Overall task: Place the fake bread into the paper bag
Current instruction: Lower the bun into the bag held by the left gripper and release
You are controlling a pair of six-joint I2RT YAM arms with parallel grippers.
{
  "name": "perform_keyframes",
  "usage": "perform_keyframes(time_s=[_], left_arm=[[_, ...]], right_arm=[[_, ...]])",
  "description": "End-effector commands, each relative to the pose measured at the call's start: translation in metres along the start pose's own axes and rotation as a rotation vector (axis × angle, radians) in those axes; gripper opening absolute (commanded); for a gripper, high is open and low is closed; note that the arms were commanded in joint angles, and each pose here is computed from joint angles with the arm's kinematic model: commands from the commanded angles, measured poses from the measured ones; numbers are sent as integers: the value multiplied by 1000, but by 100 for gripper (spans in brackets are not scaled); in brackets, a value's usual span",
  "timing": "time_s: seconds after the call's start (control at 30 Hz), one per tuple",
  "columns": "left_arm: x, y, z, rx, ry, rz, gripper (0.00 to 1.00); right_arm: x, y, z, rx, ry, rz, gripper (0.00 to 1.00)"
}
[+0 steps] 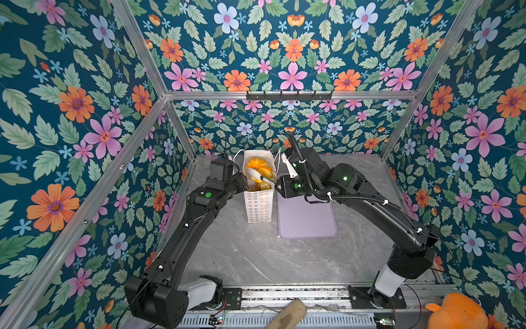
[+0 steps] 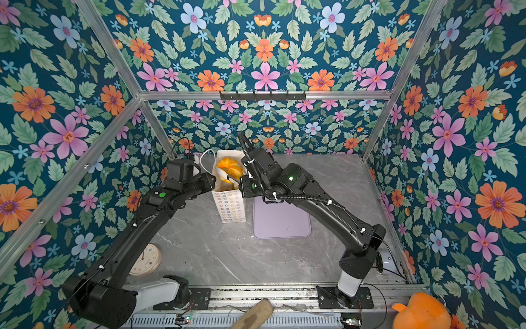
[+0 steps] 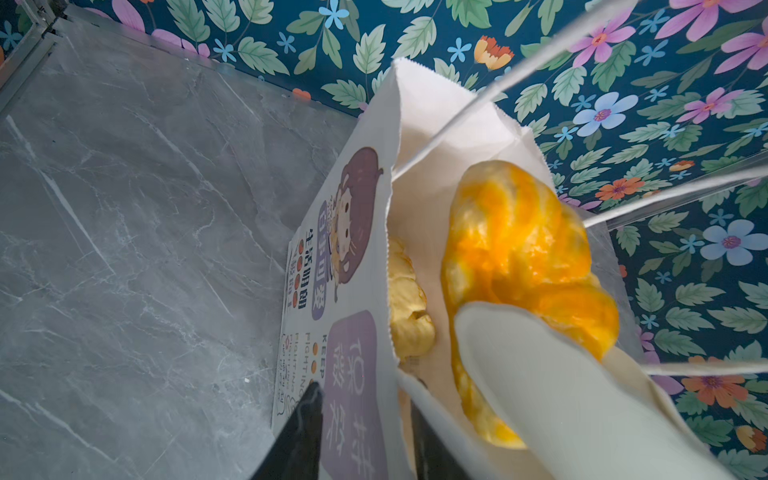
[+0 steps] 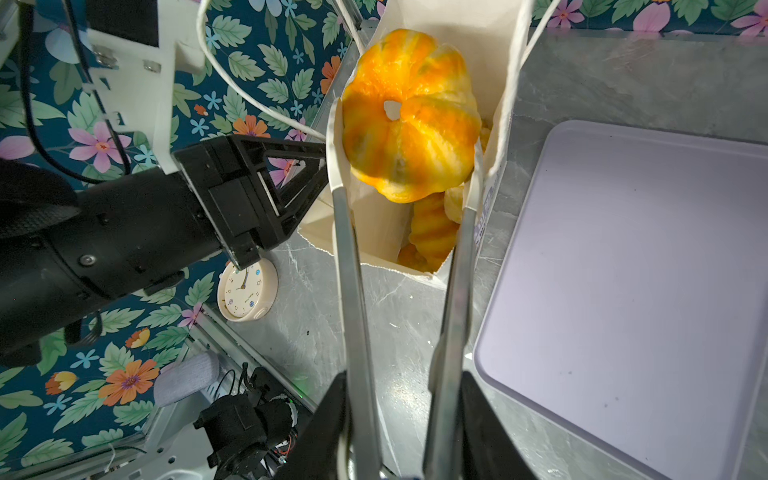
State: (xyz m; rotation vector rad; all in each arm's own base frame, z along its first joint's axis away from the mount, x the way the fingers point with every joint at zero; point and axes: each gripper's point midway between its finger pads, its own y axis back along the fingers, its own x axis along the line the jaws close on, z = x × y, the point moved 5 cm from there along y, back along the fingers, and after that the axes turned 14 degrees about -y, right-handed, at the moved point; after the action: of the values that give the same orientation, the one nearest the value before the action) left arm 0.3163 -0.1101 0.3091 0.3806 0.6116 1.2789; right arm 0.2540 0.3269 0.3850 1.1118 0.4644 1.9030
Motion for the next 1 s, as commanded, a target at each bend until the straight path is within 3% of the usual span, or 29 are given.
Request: perform_keyframes(time_s=[0.0, 0.53, 0.97], left_arm=[[1, 0, 5, -24, -1, 8, 37], [-1, -1, 7, -23, 1, 1, 36], [0, 4, 6, -36, -4, 0, 37]], right_arm=[[0, 3, 4, -22, 0, -18, 33], [4, -14, 2, 19, 31, -89, 34], [8, -20, 0, 46, 51, -104, 44]])
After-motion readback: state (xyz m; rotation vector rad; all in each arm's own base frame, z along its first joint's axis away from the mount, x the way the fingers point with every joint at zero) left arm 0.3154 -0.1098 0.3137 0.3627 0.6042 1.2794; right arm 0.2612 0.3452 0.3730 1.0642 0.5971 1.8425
